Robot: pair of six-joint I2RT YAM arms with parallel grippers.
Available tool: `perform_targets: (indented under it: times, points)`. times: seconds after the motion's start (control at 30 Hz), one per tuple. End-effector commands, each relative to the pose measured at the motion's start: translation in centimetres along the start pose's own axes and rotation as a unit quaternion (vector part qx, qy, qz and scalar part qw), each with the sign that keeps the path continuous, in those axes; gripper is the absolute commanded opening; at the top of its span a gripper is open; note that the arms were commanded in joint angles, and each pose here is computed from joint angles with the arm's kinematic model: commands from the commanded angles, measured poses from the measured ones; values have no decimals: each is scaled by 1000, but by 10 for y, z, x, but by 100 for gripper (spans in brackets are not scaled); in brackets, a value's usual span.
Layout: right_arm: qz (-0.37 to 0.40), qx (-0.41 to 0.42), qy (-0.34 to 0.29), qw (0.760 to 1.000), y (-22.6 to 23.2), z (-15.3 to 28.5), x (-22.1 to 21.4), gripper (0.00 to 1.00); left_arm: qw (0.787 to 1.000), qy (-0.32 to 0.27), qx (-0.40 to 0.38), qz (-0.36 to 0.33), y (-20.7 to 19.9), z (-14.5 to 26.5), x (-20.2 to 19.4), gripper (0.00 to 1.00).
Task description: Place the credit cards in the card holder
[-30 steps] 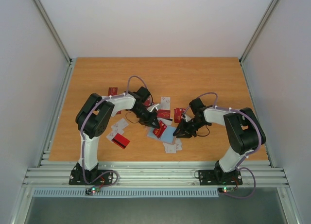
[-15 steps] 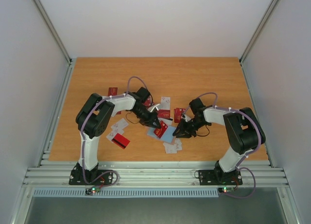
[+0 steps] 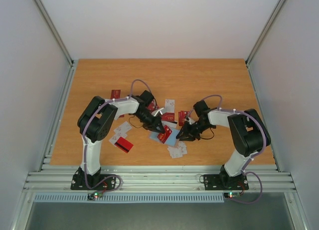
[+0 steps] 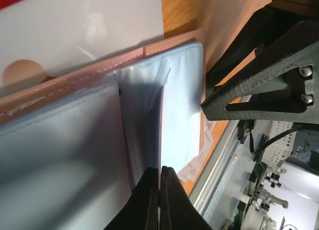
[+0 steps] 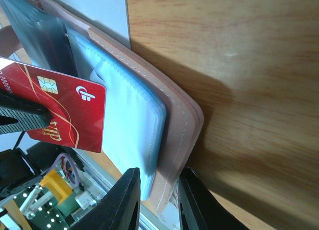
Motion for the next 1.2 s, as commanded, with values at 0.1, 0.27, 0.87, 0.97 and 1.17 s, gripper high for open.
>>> perform_targets:
  times: [0.1, 0.27, 0.87, 0.97, 1.17]
  points:
    - [3, -30, -13, 999, -5, -9, 12, 23, 997, -10, 74, -25, -3, 12, 5, 0]
    - [6, -35, -11, 999, -4, -10, 17, 23, 995, -23, 86, -34, -3, 20, 10, 0]
    - [-1, -47, 0, 999, -6, -20, 29, 22, 977, -183, 104, -35, -4, 46, 36, 0]
    - [-1, -48, 2, 999, -6, -21, 28, 22, 973, -197, 116, -40, -1, 46, 42, 0]
    - [-2, -50, 6, 999, -7, -23, 29, 22, 966, -215, 134, -46, 4, 47, 47, 0]
Point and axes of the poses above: each gripper's point midway between its finger pads, its own z axis back along the fingers, its own y axis along the line the jaws close on, x = y × z, the point moved 9 cm from there along z, back along the fingers, and after that the axes turned 9 degrees about -z, right-handed, at the moved point
